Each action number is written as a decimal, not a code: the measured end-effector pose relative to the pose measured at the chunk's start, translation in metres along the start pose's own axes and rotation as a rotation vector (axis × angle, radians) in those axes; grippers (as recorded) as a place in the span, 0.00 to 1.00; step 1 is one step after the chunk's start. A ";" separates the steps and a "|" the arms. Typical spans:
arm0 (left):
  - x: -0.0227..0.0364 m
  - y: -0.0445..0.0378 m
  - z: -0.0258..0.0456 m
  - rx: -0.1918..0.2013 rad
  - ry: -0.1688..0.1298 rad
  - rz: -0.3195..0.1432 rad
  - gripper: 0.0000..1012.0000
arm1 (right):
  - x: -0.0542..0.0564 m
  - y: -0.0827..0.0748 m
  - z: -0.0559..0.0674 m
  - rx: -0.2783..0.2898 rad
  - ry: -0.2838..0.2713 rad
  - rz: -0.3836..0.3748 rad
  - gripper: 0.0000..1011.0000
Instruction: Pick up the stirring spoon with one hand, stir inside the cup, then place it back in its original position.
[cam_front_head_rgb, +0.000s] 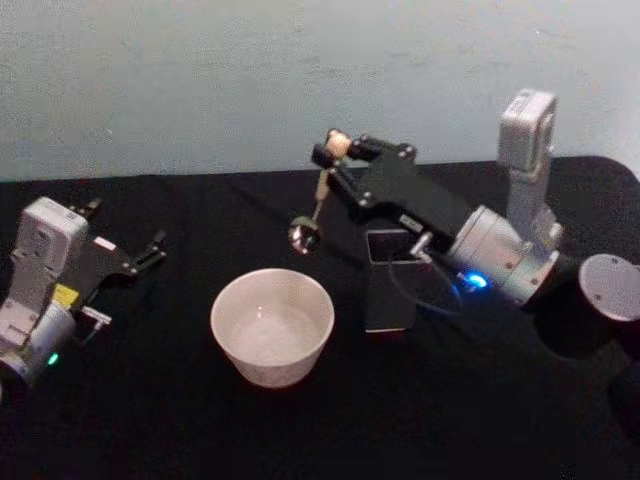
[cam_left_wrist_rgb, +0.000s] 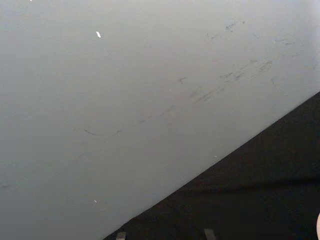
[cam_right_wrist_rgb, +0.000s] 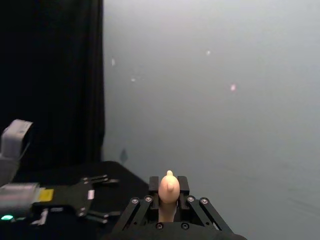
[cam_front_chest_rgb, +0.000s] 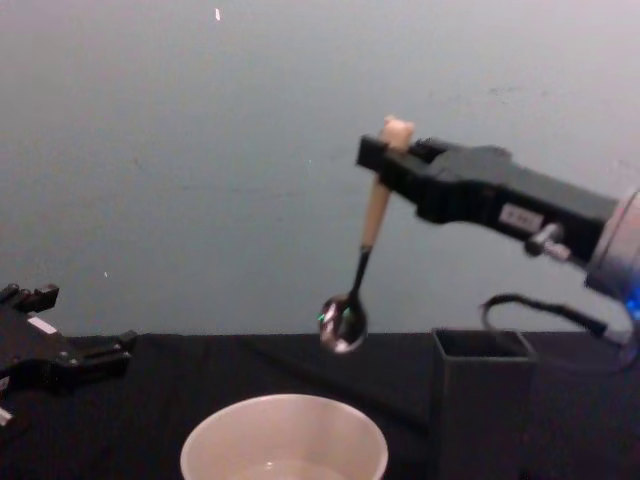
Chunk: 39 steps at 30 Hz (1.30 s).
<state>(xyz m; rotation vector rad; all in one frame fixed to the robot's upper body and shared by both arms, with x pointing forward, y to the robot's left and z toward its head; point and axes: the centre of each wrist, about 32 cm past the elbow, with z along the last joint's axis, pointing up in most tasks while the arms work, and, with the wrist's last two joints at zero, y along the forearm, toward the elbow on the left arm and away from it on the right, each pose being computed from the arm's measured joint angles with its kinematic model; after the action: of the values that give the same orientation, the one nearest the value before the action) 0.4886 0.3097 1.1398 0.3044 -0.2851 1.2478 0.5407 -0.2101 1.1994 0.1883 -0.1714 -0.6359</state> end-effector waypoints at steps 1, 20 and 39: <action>0.0000 0.0000 0.0000 0.000 0.000 0.000 0.99 | -0.001 0.002 -0.004 -0.001 0.003 0.016 0.21; 0.0000 0.0000 0.0000 0.000 0.000 0.000 0.99 | -0.015 0.011 -0.048 -0.085 -0.009 0.093 0.21; 0.0000 0.0000 0.0000 0.000 0.000 0.000 0.99 | -0.023 0.014 -0.077 -0.088 -0.010 0.131 0.21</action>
<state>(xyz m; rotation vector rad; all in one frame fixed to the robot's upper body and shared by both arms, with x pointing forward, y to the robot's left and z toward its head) 0.4886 0.3097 1.1398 0.3044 -0.2851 1.2479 0.5471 -0.1758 1.1259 0.0879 -0.1631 -0.5133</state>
